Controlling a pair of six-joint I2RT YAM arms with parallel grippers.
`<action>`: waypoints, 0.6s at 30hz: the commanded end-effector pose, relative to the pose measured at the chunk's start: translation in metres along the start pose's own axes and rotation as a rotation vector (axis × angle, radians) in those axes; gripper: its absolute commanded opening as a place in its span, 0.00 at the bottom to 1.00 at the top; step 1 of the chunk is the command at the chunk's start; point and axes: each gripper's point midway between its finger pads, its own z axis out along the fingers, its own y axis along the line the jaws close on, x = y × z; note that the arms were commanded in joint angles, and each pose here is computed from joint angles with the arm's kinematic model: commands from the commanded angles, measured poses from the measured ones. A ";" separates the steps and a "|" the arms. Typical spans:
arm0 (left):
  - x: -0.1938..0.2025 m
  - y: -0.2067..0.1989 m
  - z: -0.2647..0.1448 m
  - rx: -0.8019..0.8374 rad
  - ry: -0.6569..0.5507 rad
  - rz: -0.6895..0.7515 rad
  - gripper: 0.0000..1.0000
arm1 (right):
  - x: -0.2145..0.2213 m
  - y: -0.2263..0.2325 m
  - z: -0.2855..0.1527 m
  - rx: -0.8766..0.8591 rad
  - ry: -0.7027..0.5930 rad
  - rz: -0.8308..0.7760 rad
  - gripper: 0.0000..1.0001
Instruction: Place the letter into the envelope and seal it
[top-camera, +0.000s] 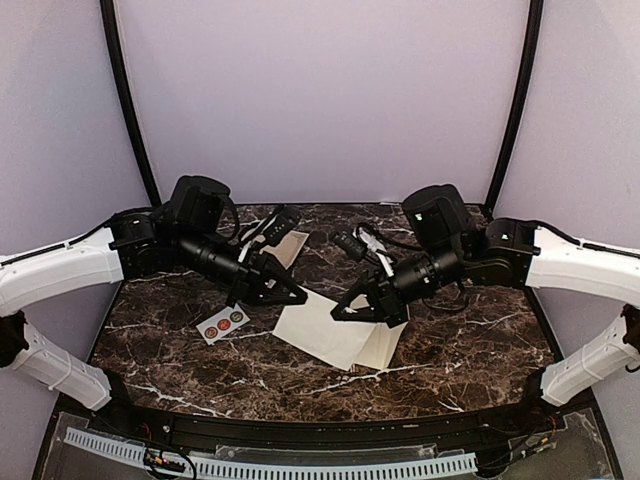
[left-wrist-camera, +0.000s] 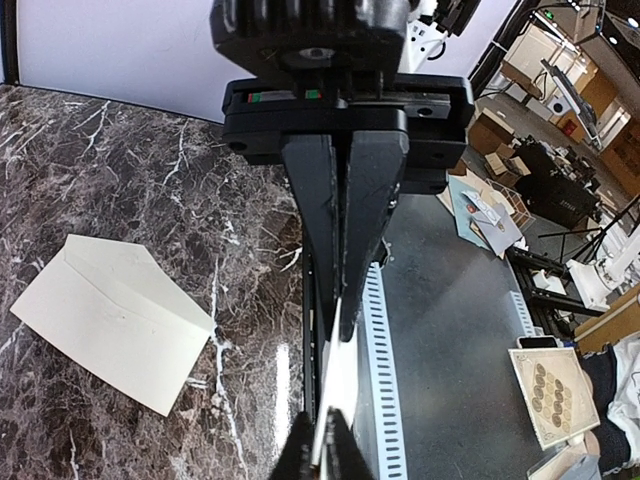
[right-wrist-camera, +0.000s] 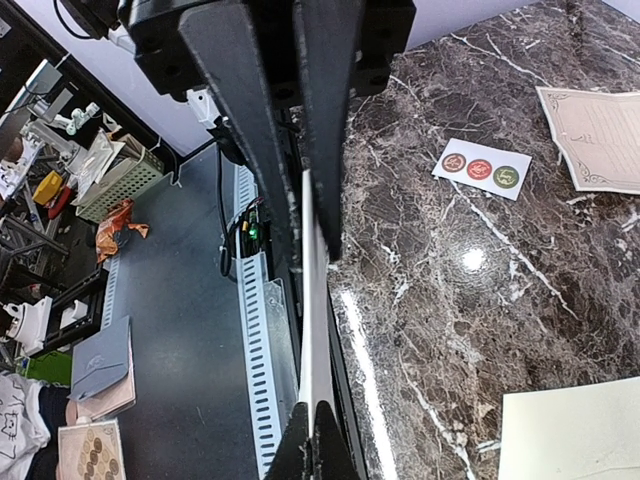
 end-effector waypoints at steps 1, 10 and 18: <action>-0.008 -0.009 -0.004 0.017 -0.007 0.038 0.01 | -0.018 0.004 -0.005 0.024 -0.044 -0.045 0.00; -0.046 -0.009 -0.033 -0.119 -0.232 0.062 0.00 | -0.057 -0.015 -0.056 0.256 -0.331 -0.056 0.78; -0.105 -0.015 -0.090 -0.176 -0.736 -0.019 0.00 | -0.081 -0.010 -0.119 0.202 -0.915 0.018 0.99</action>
